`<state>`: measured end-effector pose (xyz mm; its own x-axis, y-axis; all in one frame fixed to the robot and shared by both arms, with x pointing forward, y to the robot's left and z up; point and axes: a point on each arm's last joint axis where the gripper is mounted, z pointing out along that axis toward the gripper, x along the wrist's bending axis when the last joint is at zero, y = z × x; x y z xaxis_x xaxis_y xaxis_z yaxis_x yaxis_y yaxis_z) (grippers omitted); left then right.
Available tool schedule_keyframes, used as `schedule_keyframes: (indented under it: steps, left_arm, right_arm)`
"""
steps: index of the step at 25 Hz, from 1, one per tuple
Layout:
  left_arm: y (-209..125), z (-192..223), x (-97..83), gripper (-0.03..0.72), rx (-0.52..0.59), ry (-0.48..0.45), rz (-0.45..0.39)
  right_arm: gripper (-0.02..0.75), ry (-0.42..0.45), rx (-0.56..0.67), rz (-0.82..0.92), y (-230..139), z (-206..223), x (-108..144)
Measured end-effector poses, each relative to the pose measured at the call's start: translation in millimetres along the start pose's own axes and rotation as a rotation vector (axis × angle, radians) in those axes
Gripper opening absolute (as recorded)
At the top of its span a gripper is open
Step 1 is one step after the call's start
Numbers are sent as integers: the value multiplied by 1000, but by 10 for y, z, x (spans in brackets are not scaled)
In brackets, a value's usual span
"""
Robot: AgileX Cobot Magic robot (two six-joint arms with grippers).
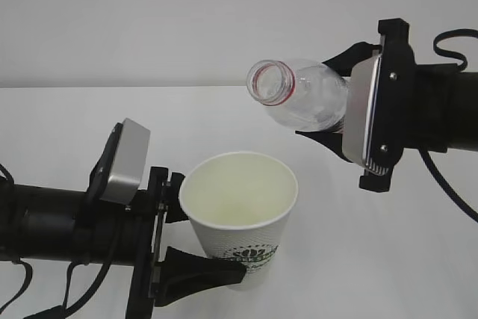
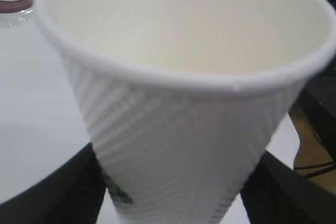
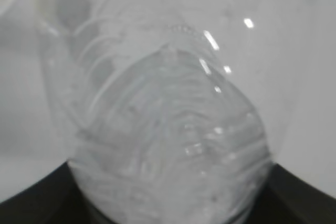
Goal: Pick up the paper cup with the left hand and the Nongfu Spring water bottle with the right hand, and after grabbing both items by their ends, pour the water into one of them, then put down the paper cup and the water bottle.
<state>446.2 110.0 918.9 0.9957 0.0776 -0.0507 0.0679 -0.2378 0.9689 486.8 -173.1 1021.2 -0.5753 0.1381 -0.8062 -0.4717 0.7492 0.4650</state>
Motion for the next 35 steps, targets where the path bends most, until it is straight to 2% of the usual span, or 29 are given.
schedule_keyframes:
  steps: [6,15,35]
  left_arm:
    - [12,57,-63,546,-1,-29,79]
    - [33,56,-16,545,-22,23,67]
    - [34,56,-14,544,-23,25,67]
  right_arm:
    - [503,0,0,-27,0,0,0]
    - [503,-3,2,-91,-2,0,-3]
    - [503,-79,43,-213,-29,-2,-76]
